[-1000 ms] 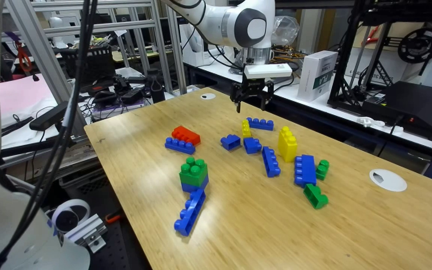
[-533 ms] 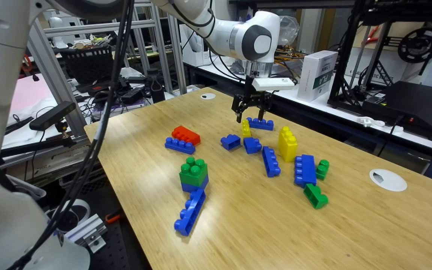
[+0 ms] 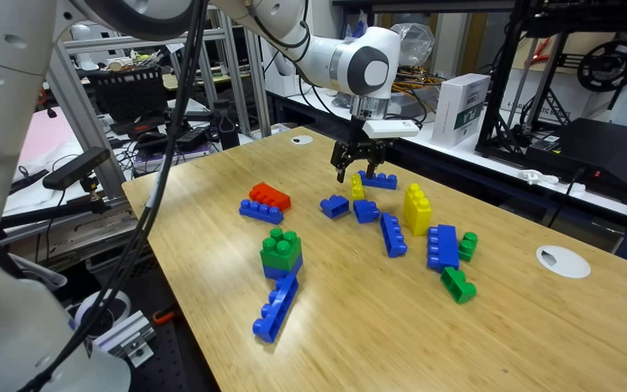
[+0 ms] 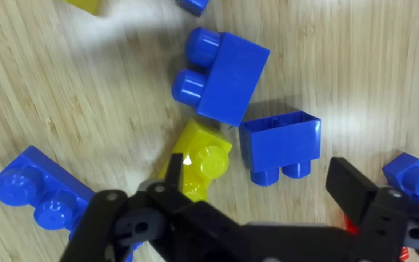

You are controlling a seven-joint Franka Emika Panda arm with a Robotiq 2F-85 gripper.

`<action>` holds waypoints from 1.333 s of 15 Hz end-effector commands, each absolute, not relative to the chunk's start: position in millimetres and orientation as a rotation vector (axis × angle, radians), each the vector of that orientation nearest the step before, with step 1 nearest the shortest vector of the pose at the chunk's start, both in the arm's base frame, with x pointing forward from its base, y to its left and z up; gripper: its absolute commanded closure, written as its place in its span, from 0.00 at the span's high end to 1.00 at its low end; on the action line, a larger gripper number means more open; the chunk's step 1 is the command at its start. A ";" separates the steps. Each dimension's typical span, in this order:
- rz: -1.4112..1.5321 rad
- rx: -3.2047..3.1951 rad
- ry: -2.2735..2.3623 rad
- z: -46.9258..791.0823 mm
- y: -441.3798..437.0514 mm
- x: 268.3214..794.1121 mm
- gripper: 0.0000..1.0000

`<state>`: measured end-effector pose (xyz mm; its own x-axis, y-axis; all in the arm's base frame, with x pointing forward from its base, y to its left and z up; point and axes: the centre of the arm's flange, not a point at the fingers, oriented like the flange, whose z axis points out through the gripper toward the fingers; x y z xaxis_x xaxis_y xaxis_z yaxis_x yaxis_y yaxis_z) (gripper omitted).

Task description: Move the blue and green object, then pick up the blue object and put it on the blue and green object

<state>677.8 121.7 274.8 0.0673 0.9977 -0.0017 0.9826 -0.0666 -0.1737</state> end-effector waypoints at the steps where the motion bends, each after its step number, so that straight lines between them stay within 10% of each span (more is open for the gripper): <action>1: 0.181 -2.142 -2.092 279.3 124.0 664.0 1.00; 20: 0.270 -2.091 -2.112 271.3 148.2 616.4 1.00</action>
<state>616.4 148.2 271.3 -0.0117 0.9998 -0.0151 0.9715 0.0078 -0.2368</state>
